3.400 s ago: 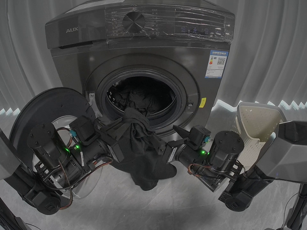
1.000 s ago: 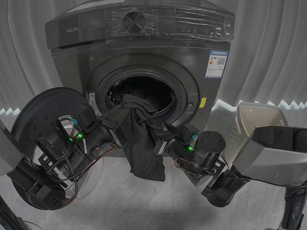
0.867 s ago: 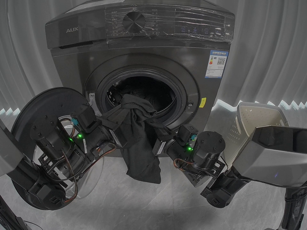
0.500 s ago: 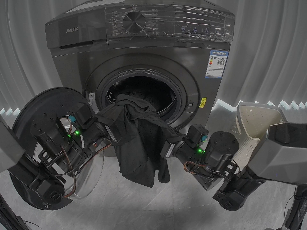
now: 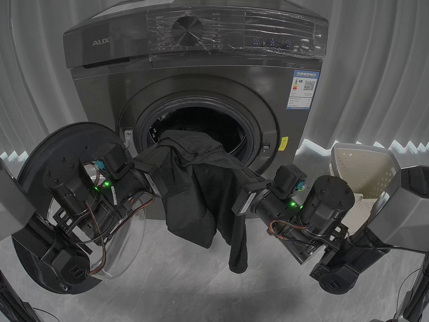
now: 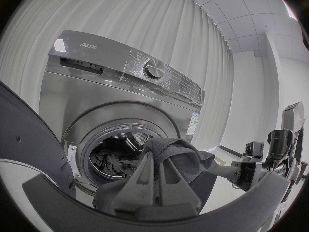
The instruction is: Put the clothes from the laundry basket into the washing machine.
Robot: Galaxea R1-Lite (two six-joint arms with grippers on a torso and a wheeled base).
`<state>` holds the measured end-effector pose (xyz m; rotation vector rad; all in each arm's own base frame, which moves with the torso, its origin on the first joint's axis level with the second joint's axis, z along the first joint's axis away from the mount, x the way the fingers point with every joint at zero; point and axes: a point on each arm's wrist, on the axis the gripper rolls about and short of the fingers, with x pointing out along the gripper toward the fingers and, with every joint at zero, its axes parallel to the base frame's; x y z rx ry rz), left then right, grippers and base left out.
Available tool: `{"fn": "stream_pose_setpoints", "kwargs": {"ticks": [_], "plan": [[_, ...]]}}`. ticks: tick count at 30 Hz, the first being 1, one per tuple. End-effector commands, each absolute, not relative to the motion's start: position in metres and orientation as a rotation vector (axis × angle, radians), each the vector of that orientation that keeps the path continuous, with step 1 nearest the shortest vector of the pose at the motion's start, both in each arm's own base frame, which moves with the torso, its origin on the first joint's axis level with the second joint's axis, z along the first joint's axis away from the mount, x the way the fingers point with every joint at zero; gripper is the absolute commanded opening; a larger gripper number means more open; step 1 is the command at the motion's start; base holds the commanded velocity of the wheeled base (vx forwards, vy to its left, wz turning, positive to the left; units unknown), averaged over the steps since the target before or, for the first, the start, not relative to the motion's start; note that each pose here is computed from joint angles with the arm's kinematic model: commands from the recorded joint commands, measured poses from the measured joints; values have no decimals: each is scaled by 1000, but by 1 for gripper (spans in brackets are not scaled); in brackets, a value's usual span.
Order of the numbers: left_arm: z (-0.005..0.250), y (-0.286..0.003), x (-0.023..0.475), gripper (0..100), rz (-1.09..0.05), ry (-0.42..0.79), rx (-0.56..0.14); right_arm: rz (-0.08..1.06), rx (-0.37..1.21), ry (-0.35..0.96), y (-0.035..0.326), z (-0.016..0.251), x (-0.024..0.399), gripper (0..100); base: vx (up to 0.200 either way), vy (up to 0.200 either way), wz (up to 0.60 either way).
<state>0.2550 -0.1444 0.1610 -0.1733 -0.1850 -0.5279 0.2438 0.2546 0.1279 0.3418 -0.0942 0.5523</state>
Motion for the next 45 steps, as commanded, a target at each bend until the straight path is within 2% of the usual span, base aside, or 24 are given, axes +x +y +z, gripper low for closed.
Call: {"fn": "stream_pose_setpoints", "kwargs": {"ticks": [1,12,13,20,33,45], "plan": [[157,-145,256,0,-527,-170,-171,553,354,-117,252,136,242,0,0,0,0],[144,-145,258,0,-530,-119,-168,559,363,-128,250,143,239,0,0,0,0],[141,-145,260,100,-527,-111,-167,559,363,-131,250,144,239,0,0,0,0],[137,-143,260,100,-524,-77,-217,562,378,-155,247,153,236,0,0,0,0],[98,-141,258,100,-557,80,-171,560,385,-168,248,158,238,0,0,0,0],[100,-136,289,100,-469,18,-183,525,377,-151,242,153,244,0,0,0,0]]}}
